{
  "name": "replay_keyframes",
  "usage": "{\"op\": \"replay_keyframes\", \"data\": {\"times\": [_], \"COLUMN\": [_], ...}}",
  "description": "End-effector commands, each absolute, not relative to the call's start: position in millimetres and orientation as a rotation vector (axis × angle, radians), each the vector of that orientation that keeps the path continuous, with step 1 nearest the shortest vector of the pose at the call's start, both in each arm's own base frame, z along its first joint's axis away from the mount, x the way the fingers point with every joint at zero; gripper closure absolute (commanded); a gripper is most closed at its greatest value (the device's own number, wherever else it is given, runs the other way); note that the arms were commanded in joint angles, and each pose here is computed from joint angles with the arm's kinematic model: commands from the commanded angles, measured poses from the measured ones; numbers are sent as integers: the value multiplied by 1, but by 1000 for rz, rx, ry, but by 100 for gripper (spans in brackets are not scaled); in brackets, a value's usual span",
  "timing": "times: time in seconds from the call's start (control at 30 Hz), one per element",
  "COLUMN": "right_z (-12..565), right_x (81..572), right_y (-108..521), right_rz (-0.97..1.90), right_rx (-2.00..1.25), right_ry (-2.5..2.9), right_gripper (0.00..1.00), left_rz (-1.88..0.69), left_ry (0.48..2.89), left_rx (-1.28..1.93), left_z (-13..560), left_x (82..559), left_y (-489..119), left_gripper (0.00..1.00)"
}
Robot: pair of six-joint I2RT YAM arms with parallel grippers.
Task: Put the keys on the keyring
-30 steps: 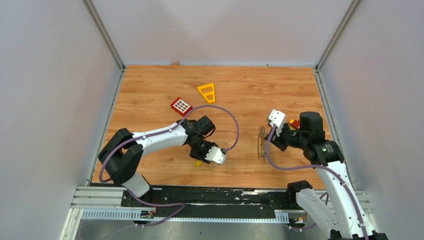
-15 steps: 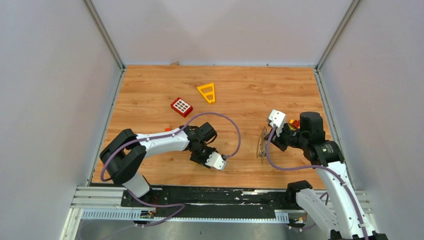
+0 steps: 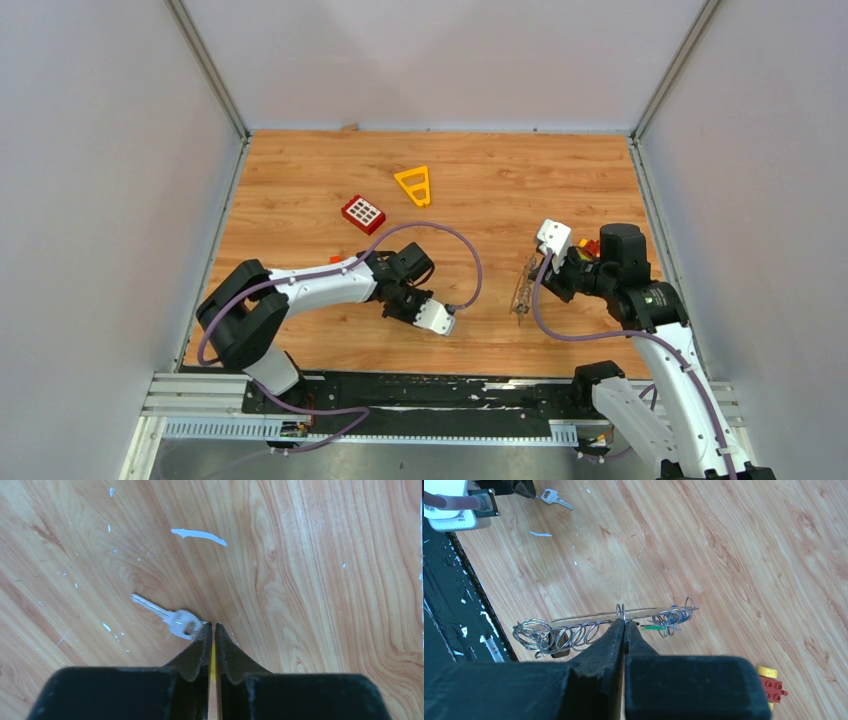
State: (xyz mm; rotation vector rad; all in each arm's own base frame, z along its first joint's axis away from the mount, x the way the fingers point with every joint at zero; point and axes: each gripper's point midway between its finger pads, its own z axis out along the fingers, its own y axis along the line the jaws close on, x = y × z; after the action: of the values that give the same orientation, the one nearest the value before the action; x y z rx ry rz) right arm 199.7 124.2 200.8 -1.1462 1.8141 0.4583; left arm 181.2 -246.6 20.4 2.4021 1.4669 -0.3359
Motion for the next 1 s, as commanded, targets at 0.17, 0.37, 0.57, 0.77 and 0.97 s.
{"op": "replay_keyframes", "data": {"times": [0.17, 0.37, 0.57, 0.77, 0.97], "right_z": [208, 208, 207, 205, 204], "right_x": [200, 200, 200, 199, 200], "right_y": [128, 129, 129, 128, 128], "right_rz": [467, 470, 471, 473, 472], "right_rx": [-1160, -1161, -1163, -1164, -1165], "right_ry": [1761, 1760, 1758, 1768, 1768], "right_gripper": [100, 100, 100, 100, 100], "left_rz": [-426, -413, -274, -224, -200], "left_ry": [1462, 1473, 1426, 1446, 1485], "left_rx": [2296, 2281, 2284, 2296, 2324], "left_z": [55, 57, 46, 34, 24], "left_x": [176, 178, 201, 213, 215], "left_y": [-263, -263, -265, -266, -259], "left_gripper": [100, 100, 73, 58, 48]}}
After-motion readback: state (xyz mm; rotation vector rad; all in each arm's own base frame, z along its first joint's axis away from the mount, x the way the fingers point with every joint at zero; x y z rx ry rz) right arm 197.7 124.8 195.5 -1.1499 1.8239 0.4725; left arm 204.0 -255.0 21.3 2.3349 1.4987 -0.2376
